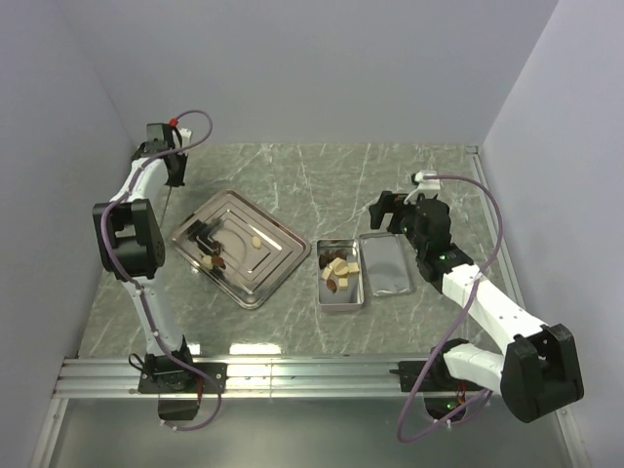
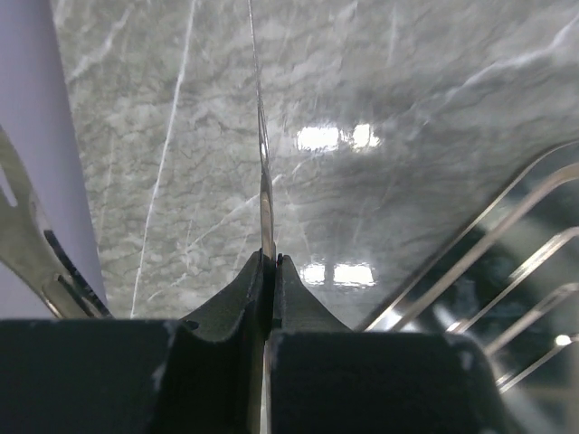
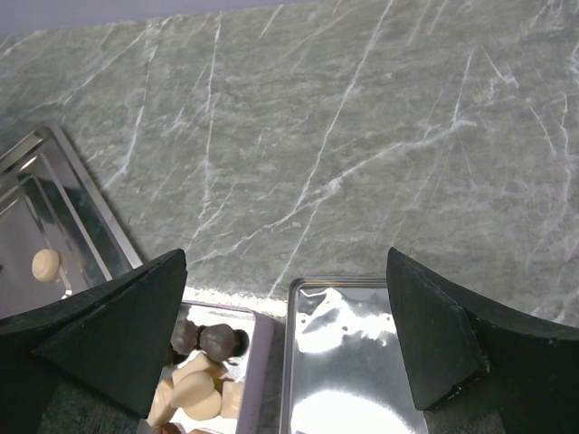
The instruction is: Pack the chocolate
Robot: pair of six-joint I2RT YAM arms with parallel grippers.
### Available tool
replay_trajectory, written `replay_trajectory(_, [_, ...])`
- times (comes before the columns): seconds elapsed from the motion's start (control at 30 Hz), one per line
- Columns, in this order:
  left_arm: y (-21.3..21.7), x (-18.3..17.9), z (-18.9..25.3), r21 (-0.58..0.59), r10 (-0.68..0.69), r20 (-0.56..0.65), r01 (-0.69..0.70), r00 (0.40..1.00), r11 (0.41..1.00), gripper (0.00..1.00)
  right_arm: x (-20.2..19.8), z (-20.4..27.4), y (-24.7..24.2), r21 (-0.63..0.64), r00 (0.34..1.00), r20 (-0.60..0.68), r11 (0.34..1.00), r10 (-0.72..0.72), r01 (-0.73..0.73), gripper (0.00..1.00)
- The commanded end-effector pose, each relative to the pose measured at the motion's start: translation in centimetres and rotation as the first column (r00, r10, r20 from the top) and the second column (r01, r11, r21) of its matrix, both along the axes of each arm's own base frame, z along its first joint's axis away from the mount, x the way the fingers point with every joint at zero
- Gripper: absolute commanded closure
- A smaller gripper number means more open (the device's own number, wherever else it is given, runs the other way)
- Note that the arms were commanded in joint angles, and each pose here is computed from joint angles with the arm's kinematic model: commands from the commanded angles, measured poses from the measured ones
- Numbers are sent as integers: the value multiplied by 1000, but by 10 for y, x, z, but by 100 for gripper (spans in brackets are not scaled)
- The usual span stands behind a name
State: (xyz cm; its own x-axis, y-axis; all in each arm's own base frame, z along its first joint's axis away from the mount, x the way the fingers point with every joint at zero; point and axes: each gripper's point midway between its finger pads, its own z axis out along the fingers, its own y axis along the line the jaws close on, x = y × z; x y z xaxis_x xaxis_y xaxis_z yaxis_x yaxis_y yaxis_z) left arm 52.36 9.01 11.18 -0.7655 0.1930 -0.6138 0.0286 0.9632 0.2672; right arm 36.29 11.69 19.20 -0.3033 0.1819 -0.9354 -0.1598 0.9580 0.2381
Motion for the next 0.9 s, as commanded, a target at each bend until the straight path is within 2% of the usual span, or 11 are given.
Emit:
replay_trajectory(0.0, [8,12,2,23,-51,46,50,998,998,99,10,24,1,5,998,56,1000,-2,2,3])
replay_trajectory(0.1, [14,13,-6,37,-29,30,28,999,999,99,9,25,1,8,998,57,1000,1,-1,3])
replay_trajectory(0.37, [22,6,-64,26,-18,-125,22,992,999,99,8,22,3,12,999,52,1000,12,-12,3])
replay_trajectory(0.57, [23,6,-62,6,-7,-112,8,994,1000,99,9,22,3,10,999,49,1000,12,-13,3])
replay_trajectory(0.63, [21,6,-62,-11,-13,-110,12,994,1000,96,9,21,4,10,999,46,1000,15,-15,3])
replay_trajectory(0.73, [19,5,-63,-23,-12,-112,9,994,1000,86,8,21,4,12,999,45,1000,13,-14,3])
replay_trajectory(0.8, [20,7,-64,-21,1,-118,-3,993,1000,73,8,22,4,13,999,48,1000,14,-15,3])
replay_trajectory(0.87, [21,5,-69,-21,11,-136,-14,991,1000,67,8,22,4,13,999,48,1000,14,-15,3])
